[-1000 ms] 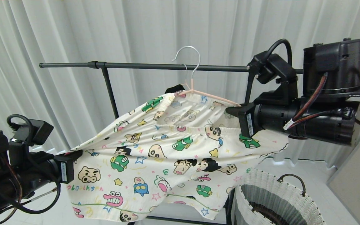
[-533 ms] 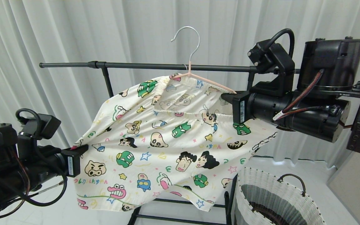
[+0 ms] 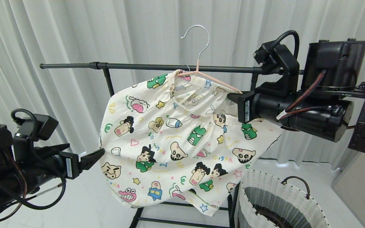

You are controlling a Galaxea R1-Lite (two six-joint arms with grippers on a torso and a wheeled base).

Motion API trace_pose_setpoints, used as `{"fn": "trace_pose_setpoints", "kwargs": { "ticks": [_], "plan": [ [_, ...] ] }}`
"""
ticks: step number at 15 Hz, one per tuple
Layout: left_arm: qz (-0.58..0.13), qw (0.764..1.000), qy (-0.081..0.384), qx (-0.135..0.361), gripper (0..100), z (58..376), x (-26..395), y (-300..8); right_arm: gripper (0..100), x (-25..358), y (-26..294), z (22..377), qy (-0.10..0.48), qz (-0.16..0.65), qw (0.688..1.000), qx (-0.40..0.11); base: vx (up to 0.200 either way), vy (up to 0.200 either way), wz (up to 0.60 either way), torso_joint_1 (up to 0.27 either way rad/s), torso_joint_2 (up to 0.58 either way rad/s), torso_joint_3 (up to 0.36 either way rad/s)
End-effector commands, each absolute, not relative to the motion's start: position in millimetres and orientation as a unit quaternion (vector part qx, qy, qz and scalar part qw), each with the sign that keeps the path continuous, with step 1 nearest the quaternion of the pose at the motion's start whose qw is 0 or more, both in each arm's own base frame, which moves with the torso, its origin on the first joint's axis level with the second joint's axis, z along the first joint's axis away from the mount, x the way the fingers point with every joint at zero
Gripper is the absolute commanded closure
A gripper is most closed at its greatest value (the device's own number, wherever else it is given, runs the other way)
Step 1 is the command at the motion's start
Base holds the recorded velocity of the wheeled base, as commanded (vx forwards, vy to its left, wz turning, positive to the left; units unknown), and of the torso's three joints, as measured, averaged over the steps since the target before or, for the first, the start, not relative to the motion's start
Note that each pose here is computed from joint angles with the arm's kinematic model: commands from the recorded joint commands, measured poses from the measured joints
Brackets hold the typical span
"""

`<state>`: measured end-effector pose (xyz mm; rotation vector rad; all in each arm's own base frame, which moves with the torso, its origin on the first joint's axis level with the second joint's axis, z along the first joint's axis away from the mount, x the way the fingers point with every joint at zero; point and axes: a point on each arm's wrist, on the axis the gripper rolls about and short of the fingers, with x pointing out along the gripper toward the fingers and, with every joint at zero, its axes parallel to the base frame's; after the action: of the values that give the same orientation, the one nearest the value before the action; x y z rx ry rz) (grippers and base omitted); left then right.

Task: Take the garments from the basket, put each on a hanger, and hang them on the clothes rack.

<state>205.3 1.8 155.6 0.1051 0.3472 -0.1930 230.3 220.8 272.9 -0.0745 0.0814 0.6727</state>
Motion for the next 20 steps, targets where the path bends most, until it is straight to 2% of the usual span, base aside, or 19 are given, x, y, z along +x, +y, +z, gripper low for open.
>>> {"fn": "trace_pose_setpoints", "kwargs": {
  "ticks": [1, 6, 8, 11, 13, 14, 15, 16, 20],
  "plan": [
    [-0.097, 0.982, 0.155, 0.054, 0, 161, 194, 1, 100, 235, 217, 273, 0.041, 0.321, 0.946, -0.037, 0.000, 0.000, 0.00, 0.000, 0.00, 0.000],
    [-0.139, 0.986, 0.080, 0.050, 0, 192, 179, -6, 100, 251, 206, 267, 0.049, 0.252, 0.966, -0.041, 0.000, 0.000, 0.00, 0.000, 0.00, 0.000],
    [-0.134, 0.990, 0.047, -0.013, 0, 216, 184, -7, 100, 253, 207, 265, 0.052, 0.245, 0.967, -0.044, 0.000, 0.000, 0.00, 0.000, 0.00, 0.000],
    [-0.195, 0.980, 0.022, -0.025, 0, 229, 176, -30, 100, 258, 213, 258, 0.060, 0.224, 0.971, -0.051, 0.000, 0.000, 0.00, 0.000, 0.00, 0.000],
    [-0.271, 0.962, 0.035, -0.019, 0, 226, 173, -63, 100, 251, 224, 257, 0.059, 0.235, 0.969, -0.053, 0.000, 0.000, 0.00, 0.000, 0.00, 0.000],
    [-0.287, 0.957, 0.044, -0.009, 0, 222, 176, -73, 100, 250, 227, 256, 0.061, 0.240, 0.967, -0.056, 0.000, 0.000, 0.00, 0.000, 0.00, 0.000],
    [-0.296, 0.953, 0.048, 0.042, 0, 216, 185, -87, 100, 247, 230, 254, 0.061, 0.247, 0.965, -0.070, 0.000, 0.000, 0.00, 0.000, 0.00, 0.000],
    [-0.299, 0.950, 0.051, 0.073, 0, 212, 192, -92, 100, 244, 230, 250, 0.062, 0.250, 0.963, -0.084, 0.000, 0.000, 0.00, 0.000, 0.00, 0.000],
    [-0.320, 0.943, 0.054, 0.079, 0, 214, 208, -116, 100, 229, 246, 239, 0.042, 0.266, 0.959, -0.091, 0.000, 0.000, 0.00, 0.000, 0.00, 0.000]
  ]
}}
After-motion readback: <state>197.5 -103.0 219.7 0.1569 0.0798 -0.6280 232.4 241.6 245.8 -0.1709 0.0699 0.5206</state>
